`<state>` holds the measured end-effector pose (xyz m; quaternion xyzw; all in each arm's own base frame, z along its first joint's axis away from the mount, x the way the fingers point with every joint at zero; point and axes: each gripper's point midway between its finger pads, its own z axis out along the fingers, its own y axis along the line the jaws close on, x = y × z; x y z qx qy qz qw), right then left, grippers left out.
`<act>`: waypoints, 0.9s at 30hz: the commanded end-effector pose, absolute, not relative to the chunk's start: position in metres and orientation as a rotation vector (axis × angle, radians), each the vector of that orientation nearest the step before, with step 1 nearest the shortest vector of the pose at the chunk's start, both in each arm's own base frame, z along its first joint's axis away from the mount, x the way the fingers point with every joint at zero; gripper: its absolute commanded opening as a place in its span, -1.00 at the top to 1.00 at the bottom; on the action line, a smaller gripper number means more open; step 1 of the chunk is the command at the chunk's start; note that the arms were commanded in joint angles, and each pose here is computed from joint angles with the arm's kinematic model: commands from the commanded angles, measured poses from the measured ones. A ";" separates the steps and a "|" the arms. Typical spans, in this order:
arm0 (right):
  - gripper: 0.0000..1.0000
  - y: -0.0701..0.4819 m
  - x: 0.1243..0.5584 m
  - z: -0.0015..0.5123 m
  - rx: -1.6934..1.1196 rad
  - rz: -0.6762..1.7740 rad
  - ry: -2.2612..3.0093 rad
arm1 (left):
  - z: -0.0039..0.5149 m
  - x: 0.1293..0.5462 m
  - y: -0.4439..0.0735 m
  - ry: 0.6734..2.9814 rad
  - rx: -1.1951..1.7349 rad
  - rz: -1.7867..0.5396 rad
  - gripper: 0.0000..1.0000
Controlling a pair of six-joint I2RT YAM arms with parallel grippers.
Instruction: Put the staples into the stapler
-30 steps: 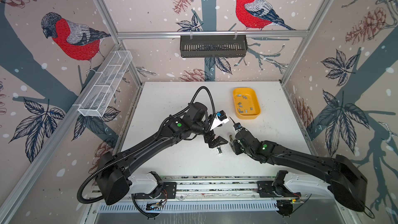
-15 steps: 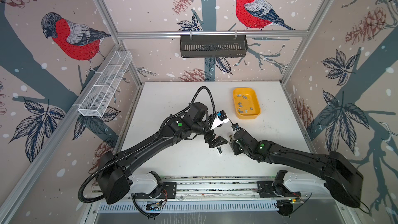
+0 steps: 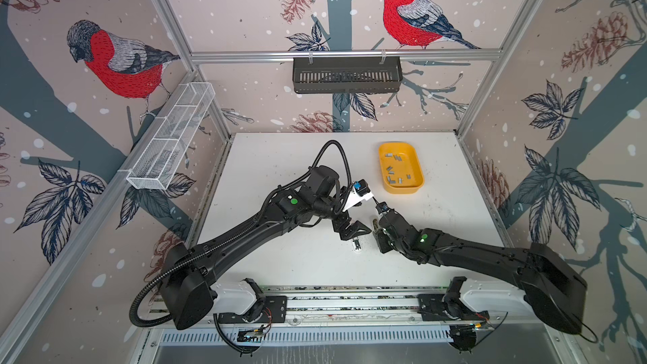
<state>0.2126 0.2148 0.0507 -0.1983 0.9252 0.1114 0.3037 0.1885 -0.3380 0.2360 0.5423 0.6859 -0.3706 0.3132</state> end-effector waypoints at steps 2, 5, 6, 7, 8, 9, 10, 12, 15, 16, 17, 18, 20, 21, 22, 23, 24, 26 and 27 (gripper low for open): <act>0.75 0.215 0.215 0.050 -0.521 0.286 2.440 | 0.239 0.186 -0.338 1.793 1.444 -0.990 -0.97; 0.75 0.214 0.214 0.047 -0.521 0.287 2.444 | 0.239 0.186 -0.338 1.790 1.445 -0.992 -0.97; 0.75 0.214 0.214 0.047 -0.519 0.288 2.445 | 0.239 0.186 -0.338 1.791 1.446 -0.993 -0.97; 0.75 0.214 0.213 0.047 -0.519 0.289 2.446 | 0.240 0.186 -0.339 1.788 1.446 -0.993 -0.97; 0.75 0.214 0.213 0.046 -0.518 0.288 2.447 | 0.240 0.186 -0.339 1.788 1.446 -0.992 -0.97; 0.75 0.213 0.214 0.046 -0.514 0.287 2.447 | 0.240 0.186 -0.339 1.788 1.446 -0.992 -0.97; 0.75 0.213 0.213 0.045 -0.515 0.287 2.447 | 0.239 0.186 -0.338 1.790 1.446 -0.991 -0.97; 0.75 0.213 0.213 0.045 -0.514 0.286 2.449 | 0.239 0.186 -0.339 1.790 1.447 -0.994 -0.97; 0.75 0.213 0.212 0.044 -0.513 0.287 2.449 | 0.240 0.185 -0.338 1.790 1.447 -0.994 -0.97; 0.74 0.213 0.212 0.044 -0.513 0.287 2.450 | 0.239 0.186 -0.339 1.791 1.447 -0.993 -0.97; 0.74 0.212 0.212 0.044 -0.512 0.285 2.451 | 0.239 0.186 -0.339 1.793 1.447 -0.992 -0.97; 0.73 0.212 0.212 0.044 -0.513 0.286 2.451 | 0.239 0.186 -0.338 1.792 1.447 -0.993 -0.97; 0.71 0.212 0.212 0.043 -0.511 0.287 2.452 | 0.239 0.186 -0.339 1.791 1.446 -0.992 -0.97; 0.70 0.212 0.212 0.043 -0.510 0.285 2.453 | 0.239 0.186 -0.339 1.791 1.447 -0.993 -0.97; 0.69 0.212 0.211 0.043 -0.513 0.286 2.452 | 0.239 0.186 -0.339 1.792 1.446 -0.992 -0.97; 0.67 0.212 0.211 0.043 -0.510 0.287 2.453 | 0.239 0.186 -0.339 1.791 1.447 -0.994 -0.97; 0.66 0.213 0.211 0.044 -0.511 0.288 2.451 | 0.239 0.186 -0.338 1.791 1.446 -0.993 -0.97; 0.64 0.213 0.211 0.043 -0.512 0.285 2.451 | 0.238 0.186 -0.339 1.793 1.448 -0.994 -0.97; 0.63 0.213 0.211 0.043 -0.512 0.286 2.450 | 0.238 0.186 -0.339 1.793 1.448 -0.994 -0.97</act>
